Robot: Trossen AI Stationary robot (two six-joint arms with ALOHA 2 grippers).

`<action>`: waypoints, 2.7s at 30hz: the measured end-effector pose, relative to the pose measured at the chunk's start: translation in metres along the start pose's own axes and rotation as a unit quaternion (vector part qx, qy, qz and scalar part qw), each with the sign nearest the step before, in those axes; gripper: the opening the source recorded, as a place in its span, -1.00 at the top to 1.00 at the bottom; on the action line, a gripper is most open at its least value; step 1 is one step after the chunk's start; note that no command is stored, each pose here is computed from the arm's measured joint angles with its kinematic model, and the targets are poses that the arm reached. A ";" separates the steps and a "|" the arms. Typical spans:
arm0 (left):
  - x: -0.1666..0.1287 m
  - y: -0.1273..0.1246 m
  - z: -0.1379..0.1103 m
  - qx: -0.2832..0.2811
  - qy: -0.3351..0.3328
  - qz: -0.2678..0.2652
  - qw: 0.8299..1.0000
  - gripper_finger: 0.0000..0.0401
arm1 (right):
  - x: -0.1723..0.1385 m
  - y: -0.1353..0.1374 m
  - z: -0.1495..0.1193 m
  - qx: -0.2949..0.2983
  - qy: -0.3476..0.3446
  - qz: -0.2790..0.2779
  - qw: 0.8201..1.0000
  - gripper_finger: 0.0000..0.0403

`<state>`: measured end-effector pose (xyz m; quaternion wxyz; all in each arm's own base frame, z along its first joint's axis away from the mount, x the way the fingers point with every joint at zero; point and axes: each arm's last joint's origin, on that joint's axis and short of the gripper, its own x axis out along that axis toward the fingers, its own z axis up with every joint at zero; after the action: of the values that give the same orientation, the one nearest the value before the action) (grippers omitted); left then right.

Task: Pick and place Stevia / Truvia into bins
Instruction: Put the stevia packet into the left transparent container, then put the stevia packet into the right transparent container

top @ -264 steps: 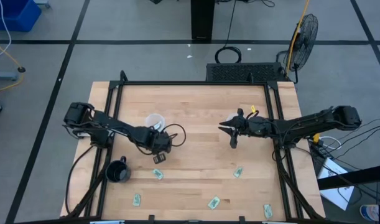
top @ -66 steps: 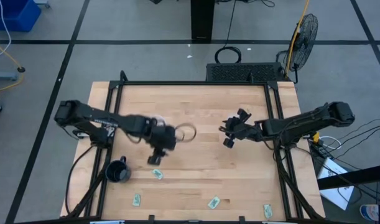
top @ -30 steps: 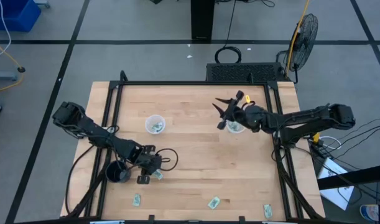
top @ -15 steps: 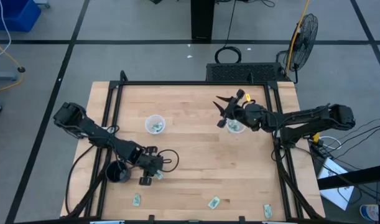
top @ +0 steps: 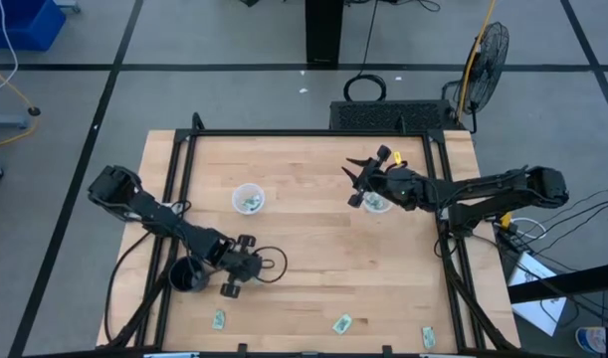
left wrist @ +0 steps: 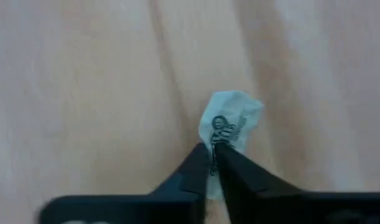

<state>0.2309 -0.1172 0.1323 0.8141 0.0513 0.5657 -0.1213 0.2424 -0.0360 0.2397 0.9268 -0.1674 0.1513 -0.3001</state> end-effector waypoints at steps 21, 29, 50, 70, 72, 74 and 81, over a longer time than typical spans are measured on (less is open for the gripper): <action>-0.097 0.134 -0.015 -0.171 -0.014 0.233 0.957 0.97 | -0.002 0.013 -0.010 0.063 0.028 0.176 0.982 0.48; -0.069 0.160 -0.020 -0.195 0.055 0.221 0.954 0.84 | -0.007 0.020 -0.033 0.058 0.042 0.218 0.973 0.48; -0.063 0.163 -0.017 -0.180 0.056 0.223 0.956 0.32 | -0.023 0.042 -0.028 0.015 0.016 0.273 0.962 0.48; -0.142 0.141 0.077 -0.070 -0.098 0.267 0.956 0.20 | -0.135 0.103 -0.004 0.216 0.385 0.379 0.813 0.48; -0.146 0.140 0.084 -0.050 -0.124 0.274 0.953 0.21 | -0.152 0.110 -0.003 0.263 0.454 0.422 0.740 0.48; -0.147 0.139 0.088 -0.033 -0.140 0.279 0.950 0.21 | -0.167 0.116 0.000 0.321 0.516 0.425 0.671 0.48; -0.146 0.139 0.092 -0.027 -0.153 0.281 0.947 0.21 | -0.201 0.124 -0.030 0.412 0.677 0.214 0.570 0.48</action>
<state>0.3014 0.0170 0.2934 0.8929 0.1667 0.4003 0.1211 0.1376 0.1738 0.1992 0.5595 0.5224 0.6261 -0.1484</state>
